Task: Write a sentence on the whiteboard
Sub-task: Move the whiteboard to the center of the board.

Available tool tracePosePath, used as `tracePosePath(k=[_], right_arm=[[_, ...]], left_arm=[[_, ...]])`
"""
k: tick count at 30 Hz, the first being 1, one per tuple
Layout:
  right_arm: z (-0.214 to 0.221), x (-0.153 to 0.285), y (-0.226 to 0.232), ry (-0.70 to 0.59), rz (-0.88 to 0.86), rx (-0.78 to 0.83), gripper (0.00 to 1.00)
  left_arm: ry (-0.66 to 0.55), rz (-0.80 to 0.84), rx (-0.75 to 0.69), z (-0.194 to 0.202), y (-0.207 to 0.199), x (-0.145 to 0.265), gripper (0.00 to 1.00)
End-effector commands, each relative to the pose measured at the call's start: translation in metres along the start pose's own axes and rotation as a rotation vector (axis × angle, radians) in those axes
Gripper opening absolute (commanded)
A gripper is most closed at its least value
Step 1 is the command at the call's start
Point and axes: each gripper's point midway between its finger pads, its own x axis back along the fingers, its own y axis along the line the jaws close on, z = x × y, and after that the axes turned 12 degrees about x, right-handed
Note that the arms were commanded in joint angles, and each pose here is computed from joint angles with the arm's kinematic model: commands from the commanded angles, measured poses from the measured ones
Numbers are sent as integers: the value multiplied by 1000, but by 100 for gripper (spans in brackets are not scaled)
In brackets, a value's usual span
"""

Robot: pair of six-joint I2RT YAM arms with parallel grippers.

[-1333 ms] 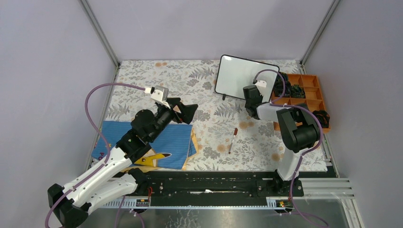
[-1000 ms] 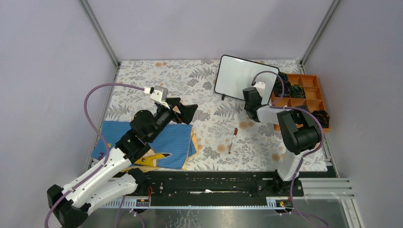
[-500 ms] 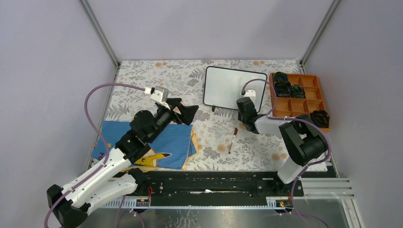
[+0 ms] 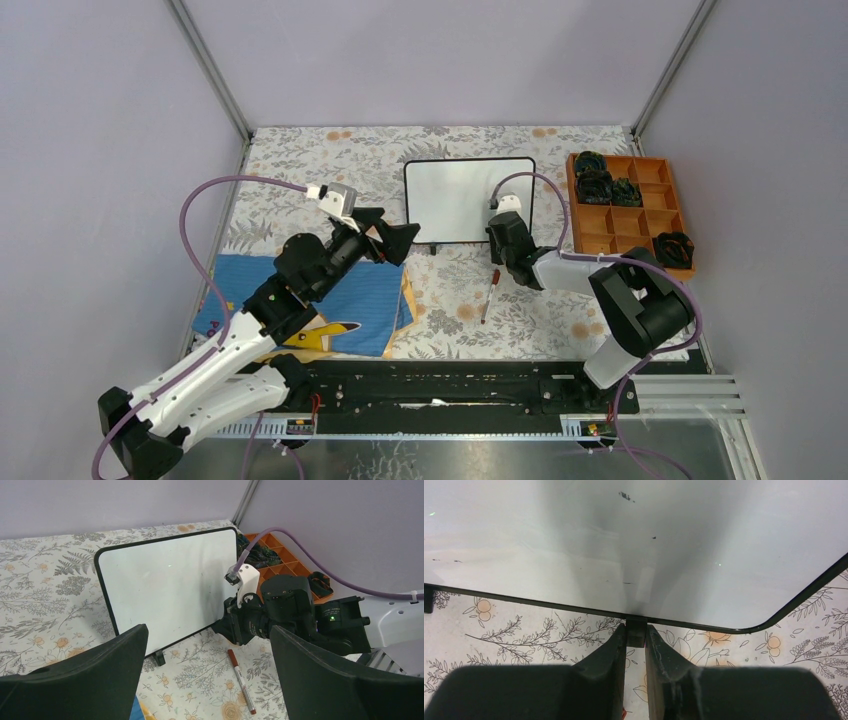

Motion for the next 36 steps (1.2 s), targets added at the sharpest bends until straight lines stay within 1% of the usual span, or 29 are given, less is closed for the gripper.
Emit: tracePosePath(k=[1, 9, 10, 14, 16, 22, 26, 31, 34, 36], right_arm=[[-23, 5, 9, -52, -53, 53, 0], [-22, 5, 6, -44, -24, 20, 0], [-22, 6, 5, -46, -19, 13, 2], [-22, 10, 3, -54, -13, -14, 18], [-23, 11, 2, -55, -11, -22, 24], [-27, 15, 1, -64, -11, -34, 38], [-30, 19, 1, -76, -16, -46, 51], [-46, 38, -1, -122, -34, -88, 61], [-54, 58, -9, -180, -29, -143, 64], [-60, 70, -20, -206, 13, -194, 64]], left_arm=[[-46, 46, -7, -9, -11, -1, 99], [-35, 35, -12, -8, -9, -3, 99], [-36, 32, -12, -8, -9, -3, 99], [-40, 28, -13, -8, -8, -2, 99], [-40, 26, -13, -8, -8, -2, 99], [-34, 18, -16, -6, -6, -4, 99], [-33, 8, -19, -5, -3, -5, 99], [-36, -39, -25, -3, 6, -7, 99], [-54, -109, -24, -3, 20, -9, 99], [-81, -173, -14, -6, 31, -11, 99]])
